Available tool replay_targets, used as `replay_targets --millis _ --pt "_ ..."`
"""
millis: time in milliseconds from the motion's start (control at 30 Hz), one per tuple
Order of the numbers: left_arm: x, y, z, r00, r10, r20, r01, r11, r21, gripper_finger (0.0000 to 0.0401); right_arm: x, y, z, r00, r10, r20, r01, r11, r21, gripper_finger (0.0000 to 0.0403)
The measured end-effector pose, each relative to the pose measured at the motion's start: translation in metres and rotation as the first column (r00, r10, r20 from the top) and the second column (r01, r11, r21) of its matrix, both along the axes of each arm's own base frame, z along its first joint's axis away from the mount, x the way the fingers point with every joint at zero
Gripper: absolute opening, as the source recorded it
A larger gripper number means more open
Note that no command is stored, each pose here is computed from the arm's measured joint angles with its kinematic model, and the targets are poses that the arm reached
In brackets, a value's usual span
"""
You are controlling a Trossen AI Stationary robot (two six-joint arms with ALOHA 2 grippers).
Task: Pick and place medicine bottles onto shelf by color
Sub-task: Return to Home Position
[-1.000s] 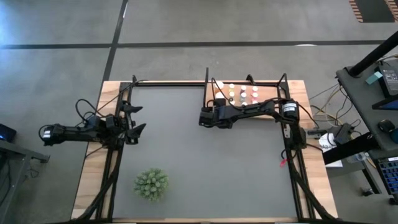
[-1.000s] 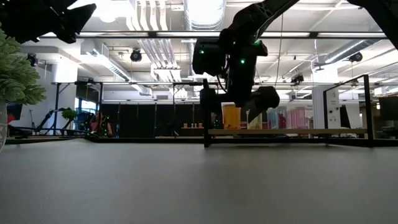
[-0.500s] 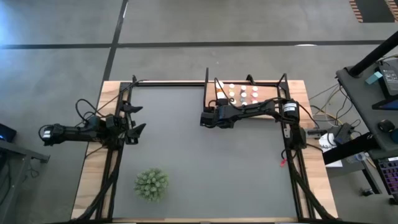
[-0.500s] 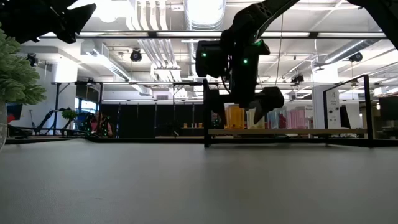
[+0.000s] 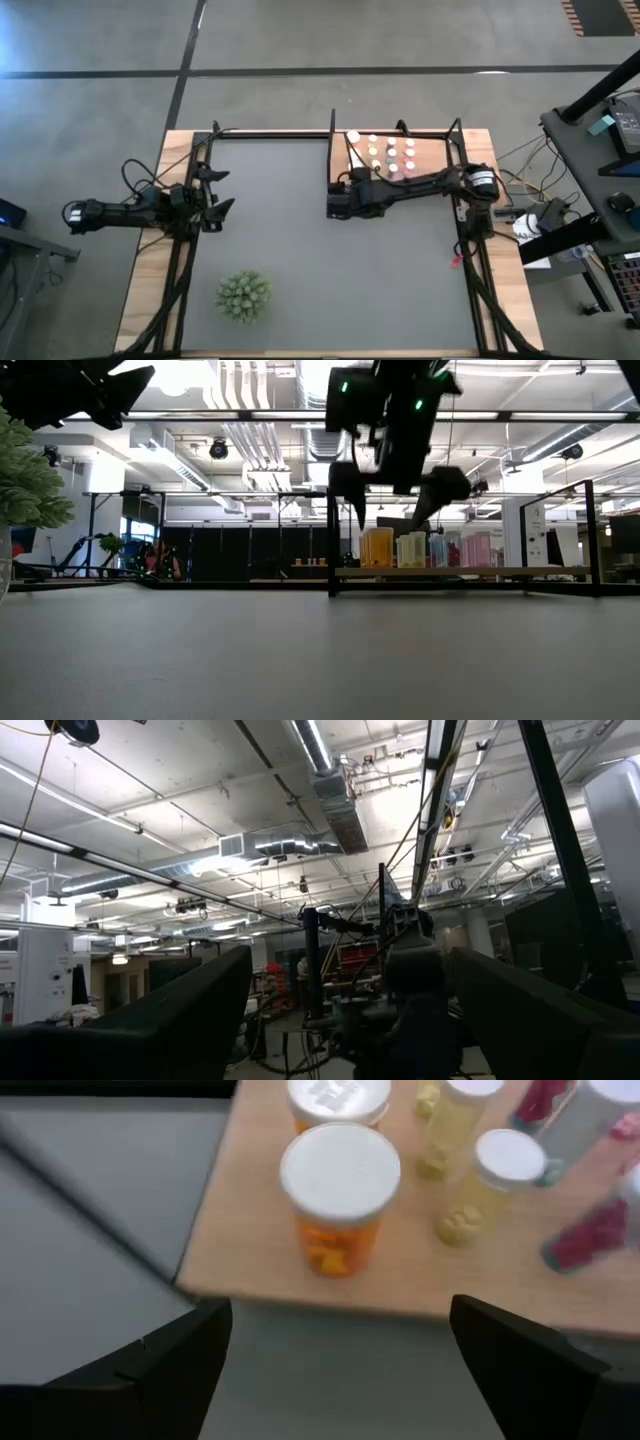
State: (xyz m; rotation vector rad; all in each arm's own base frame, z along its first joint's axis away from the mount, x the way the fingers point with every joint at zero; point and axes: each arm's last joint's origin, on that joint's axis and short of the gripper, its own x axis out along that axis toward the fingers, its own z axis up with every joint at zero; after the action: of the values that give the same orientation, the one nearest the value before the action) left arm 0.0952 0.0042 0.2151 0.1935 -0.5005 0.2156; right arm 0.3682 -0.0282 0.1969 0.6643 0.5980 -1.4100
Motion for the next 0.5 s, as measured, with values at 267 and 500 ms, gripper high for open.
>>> replay_targets --millis 267,500 --pt "0.0 0.0 0.0 1.0 0.0 0.0 0.0 1.0 0.0 0.0322 -0.026 0.07 0.029 0.967 0.245 0.063 -0.224 0.946 -0.233 0.0358" --pt "0.0 0.0 0.0 1.0 0.0 -0.002 0.0 1.0 0.0 0.0322 -0.067 0.1 0.025 0.897 0.415 0.154 -0.321 0.849 -0.419 0.0345"
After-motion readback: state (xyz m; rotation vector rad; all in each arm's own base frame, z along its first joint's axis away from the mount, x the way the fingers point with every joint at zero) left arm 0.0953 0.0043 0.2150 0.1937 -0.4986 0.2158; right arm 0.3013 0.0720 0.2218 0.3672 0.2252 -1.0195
